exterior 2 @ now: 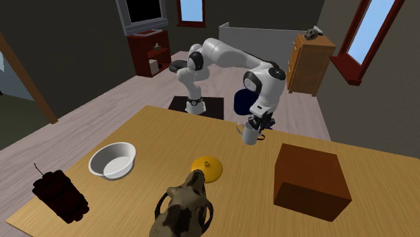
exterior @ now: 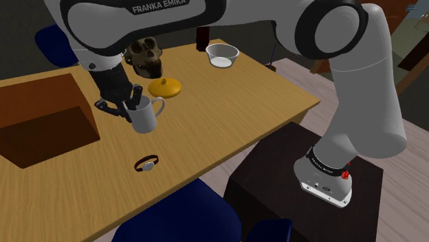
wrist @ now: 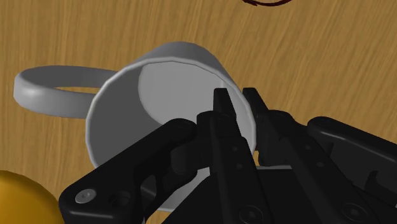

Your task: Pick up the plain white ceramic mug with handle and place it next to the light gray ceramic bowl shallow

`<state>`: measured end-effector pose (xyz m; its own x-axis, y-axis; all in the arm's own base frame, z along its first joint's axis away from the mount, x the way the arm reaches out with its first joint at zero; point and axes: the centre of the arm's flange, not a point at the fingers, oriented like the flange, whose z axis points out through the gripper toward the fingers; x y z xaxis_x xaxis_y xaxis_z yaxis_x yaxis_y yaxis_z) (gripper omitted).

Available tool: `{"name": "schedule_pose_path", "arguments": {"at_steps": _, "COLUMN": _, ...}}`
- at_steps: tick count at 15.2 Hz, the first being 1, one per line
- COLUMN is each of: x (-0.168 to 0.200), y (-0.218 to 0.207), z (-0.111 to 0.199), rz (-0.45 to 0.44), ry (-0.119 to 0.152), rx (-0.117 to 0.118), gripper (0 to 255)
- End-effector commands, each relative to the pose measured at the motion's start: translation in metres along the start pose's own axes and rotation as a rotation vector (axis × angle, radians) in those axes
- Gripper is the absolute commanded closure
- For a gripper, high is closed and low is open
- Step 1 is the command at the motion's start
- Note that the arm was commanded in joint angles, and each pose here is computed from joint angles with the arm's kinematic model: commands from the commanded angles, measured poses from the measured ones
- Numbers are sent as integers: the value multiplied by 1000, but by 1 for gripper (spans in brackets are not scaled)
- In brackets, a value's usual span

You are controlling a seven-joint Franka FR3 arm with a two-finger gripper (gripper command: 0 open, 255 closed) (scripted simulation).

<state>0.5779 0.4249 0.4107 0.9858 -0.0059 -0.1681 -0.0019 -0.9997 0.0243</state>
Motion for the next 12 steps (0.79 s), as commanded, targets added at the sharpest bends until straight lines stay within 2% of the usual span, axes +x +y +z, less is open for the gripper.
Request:
{"name": "schedule_pose_path", "arguments": {"at_steps": 1, "x": -1, "y": 2, "z": -10, "rz": 0, "ry": 0, "rx": 0, "gripper": 255}}
{"name": "schedule_pose_path", "arguments": {"at_steps": 12, "x": -11, "y": 3, "z": -67, "rz": 0, "ry": 0, "rx": 0, "gripper": 255}}
